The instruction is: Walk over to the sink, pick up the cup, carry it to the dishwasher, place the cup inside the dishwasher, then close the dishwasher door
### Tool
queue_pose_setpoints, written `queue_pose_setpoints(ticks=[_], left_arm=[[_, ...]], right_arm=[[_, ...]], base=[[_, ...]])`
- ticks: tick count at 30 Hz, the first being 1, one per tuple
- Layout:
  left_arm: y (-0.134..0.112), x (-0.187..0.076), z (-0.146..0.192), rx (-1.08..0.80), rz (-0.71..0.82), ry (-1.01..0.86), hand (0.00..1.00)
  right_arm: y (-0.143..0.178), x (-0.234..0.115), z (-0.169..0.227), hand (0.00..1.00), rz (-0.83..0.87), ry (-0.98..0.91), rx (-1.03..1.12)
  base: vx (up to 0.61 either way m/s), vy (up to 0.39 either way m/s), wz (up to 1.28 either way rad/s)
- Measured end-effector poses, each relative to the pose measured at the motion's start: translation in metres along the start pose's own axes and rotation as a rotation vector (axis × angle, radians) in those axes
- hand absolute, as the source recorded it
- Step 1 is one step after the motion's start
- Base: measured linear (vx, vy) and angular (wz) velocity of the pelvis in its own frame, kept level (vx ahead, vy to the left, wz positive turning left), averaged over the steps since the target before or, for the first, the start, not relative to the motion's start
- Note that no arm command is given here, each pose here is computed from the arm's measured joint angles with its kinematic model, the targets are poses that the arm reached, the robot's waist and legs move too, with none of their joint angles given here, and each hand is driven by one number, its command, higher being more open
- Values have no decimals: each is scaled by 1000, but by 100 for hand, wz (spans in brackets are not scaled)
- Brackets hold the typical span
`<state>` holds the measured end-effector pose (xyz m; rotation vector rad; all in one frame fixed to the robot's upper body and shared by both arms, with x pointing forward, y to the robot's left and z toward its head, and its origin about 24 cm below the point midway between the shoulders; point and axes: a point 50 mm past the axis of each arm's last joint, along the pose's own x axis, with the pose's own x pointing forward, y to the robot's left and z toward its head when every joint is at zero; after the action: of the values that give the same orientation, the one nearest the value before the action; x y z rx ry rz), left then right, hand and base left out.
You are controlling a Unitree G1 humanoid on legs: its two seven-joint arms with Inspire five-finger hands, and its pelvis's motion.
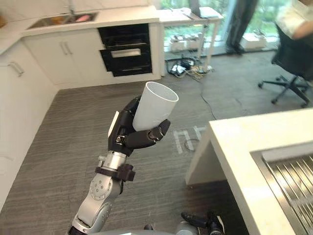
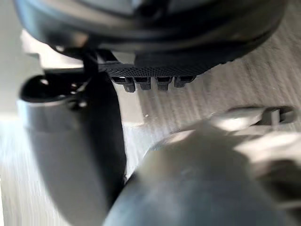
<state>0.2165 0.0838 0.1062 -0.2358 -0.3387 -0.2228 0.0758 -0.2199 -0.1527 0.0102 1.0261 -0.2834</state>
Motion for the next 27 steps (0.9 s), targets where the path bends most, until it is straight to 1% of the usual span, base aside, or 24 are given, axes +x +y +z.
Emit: queue_pose_setpoints(ticks=[2,4,6,9,13,17,20,22,27], left_arm=[[3,-2,-1,2,33,6,0],[2,-3,-1,-5,31,10,0],[-1,-4,-2,-36,48,17,0],[-9,-3,7,-121,56,-25,0],[-9,-3,18,-159,54,-77,0],[-7,-4,18,-152,43,-76,0],[1,-8,-3,-89,33,31,0],[4,-10,-9,-66,27,61,0],[5,-11,-9,-57,16,63,0]], right_arm=[[4,0,1,100,15,-9,-16],[7,-3,-3,100,16,-8,-16],[5,-4,-3,100,14,-11,-26],[0,-4,8,100,5,-57,-37],[12,-3,24,100,38,-132,-20],[25,-2,25,100,68,-126,-1],[29,-2,15,100,74,-81,6],[28,-2,10,100,68,-60,4],[26,-2,8,100,63,-51,0]], base=[[168,-112,128],[219,-155,144],[292,-216,151],[262,-184,97],[144,0,41],[124,43,24],[80,26,2],[84,19,-25],[26,-8,-30]])
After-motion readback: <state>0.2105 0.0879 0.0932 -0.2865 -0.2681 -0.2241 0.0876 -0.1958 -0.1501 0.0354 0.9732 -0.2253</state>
